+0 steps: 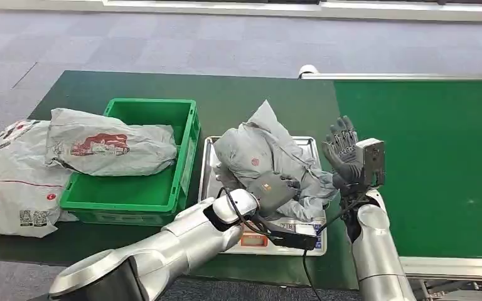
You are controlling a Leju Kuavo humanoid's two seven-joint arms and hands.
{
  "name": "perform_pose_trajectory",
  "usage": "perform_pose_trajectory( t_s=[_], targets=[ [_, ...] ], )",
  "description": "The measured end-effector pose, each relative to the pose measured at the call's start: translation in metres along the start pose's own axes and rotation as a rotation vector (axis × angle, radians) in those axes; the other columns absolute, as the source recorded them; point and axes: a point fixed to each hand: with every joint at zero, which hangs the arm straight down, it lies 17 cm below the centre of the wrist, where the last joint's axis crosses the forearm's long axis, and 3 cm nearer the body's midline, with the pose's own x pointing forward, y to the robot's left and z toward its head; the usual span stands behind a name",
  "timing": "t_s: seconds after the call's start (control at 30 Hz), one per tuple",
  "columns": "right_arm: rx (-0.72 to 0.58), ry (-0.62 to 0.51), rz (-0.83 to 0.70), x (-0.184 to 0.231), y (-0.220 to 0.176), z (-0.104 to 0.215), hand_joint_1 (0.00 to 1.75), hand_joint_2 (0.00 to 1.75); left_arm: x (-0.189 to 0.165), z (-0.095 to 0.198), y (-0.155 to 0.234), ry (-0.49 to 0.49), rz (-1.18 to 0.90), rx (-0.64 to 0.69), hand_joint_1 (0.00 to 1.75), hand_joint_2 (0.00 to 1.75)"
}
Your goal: Moved the parcel from conveyor to table for the left to box.
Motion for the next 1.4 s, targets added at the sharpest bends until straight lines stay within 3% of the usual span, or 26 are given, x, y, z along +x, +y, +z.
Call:
perform_pose_trajectory(
  t_s=[1.4],
  targets=[
    [-0.026,0.031,-0.035,-0.011,-0.007,0.004,0.0,1.75,0.002,-0.002,0.019,-0.031,-0.131,0.08,1.75,1.75]
  ],
)
